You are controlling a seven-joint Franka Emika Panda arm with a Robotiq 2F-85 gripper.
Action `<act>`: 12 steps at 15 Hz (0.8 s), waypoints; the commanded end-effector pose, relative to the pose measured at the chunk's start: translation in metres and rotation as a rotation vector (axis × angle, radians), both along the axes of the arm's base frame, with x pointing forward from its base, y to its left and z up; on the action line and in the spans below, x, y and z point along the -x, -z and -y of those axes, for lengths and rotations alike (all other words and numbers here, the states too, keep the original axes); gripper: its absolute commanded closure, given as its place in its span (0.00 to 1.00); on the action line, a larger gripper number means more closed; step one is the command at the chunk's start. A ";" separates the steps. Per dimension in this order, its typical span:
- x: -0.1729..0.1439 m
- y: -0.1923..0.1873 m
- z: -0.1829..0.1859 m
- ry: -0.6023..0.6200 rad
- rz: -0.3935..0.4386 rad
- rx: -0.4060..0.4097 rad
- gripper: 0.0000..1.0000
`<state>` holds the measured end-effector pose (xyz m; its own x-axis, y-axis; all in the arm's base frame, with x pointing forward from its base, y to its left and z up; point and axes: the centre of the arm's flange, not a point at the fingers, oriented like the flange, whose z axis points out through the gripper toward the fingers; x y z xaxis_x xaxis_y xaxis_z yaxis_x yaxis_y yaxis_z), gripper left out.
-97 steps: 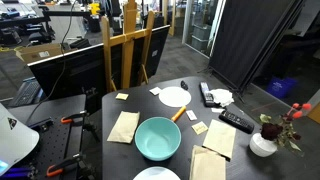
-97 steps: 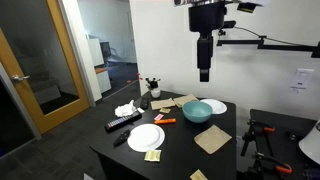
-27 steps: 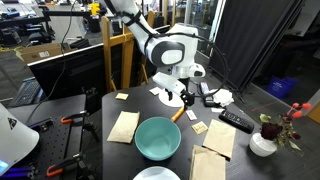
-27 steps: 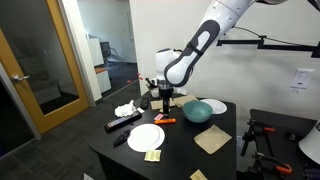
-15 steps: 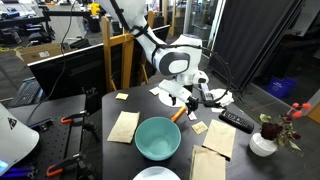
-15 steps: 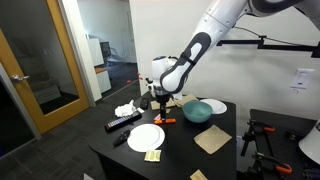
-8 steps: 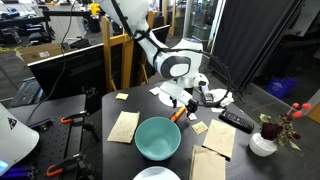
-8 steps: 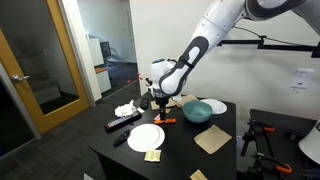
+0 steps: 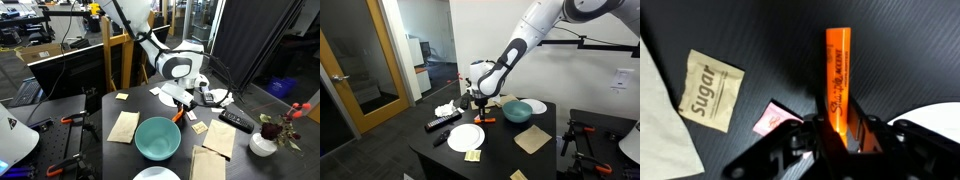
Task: Put the marker in the bowl
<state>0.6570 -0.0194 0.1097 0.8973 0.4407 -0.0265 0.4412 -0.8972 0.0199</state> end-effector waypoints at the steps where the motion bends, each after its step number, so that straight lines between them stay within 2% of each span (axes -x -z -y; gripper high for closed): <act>1: -0.007 -0.010 0.003 -0.012 -0.019 0.005 1.00; 3: -0.002 -0.024 0.006 0.010 -0.032 0.010 0.95; 12: 0.023 -0.128 0.053 0.109 -0.060 0.007 0.95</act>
<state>0.6574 -0.0595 0.1942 0.9236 0.3753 -0.0783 0.3778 -0.9257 0.0195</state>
